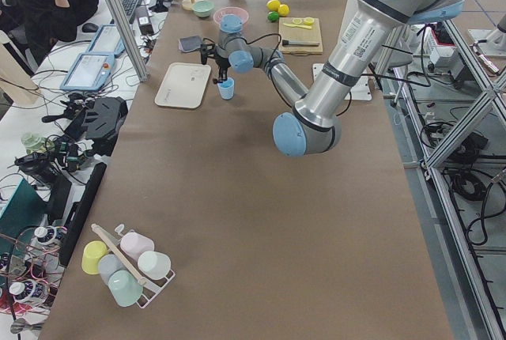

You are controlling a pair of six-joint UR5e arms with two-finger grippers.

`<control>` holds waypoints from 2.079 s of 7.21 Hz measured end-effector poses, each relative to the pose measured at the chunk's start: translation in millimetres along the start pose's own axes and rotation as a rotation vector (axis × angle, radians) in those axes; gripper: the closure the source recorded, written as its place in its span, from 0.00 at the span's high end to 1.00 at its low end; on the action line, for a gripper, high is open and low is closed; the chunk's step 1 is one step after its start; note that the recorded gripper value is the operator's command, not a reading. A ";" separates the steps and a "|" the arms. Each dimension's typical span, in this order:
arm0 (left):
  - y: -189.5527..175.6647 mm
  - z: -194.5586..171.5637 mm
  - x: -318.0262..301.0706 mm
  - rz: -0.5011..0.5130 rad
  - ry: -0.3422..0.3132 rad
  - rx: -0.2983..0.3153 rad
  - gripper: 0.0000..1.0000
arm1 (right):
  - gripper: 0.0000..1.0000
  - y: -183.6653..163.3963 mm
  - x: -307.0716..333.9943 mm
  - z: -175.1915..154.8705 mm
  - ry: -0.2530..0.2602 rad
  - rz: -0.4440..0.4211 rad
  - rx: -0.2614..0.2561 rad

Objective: Put ice and cherries in cup

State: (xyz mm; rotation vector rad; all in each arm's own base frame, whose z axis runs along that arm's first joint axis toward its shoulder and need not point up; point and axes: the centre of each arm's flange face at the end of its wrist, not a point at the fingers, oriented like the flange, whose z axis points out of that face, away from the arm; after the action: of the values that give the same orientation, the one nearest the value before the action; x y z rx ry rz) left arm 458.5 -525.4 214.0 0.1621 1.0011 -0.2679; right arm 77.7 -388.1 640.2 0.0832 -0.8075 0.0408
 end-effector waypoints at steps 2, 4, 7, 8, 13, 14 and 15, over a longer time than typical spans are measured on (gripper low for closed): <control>22.9 -1.4 28.1 0.003 0.012 -0.003 0.19 | 1.00 -4.8 0.8 1.7 -0.001 0.020 -0.001; 28.6 0.3 31.2 0.009 0.013 -0.008 0.21 | 1.00 -5.3 -0.3 1.1 -0.003 0.017 0.001; 28.6 4.3 28.7 0.020 0.005 -0.010 0.98 | 1.00 -5.6 -1.5 0.0 -0.004 0.012 0.003; 27.2 3.8 27.6 0.023 0.005 -0.008 0.98 | 1.00 -5.7 -2.0 -0.4 -0.004 0.010 0.004; -96.0 -71.8 -187.8 0.152 -0.115 0.076 0.98 | 1.00 -6.4 -3.2 -2.1 -0.006 -0.002 0.013; -124.0 -98.9 -256.8 0.197 -0.141 0.065 0.98 | 1.00 -6.9 -3.6 -2.5 -0.006 -0.008 0.019; -140.7 -129.6 -331.0 0.226 -0.144 0.029 0.98 | 1.00 -6.9 -3.3 -2.3 -0.007 -0.010 0.022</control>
State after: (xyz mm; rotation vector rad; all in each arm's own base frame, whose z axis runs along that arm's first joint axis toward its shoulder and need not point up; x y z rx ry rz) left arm 143.3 -577.8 424.0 0.2765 0.8282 -0.0857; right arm 77.5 -394.8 635.9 0.1078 -0.8136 0.0397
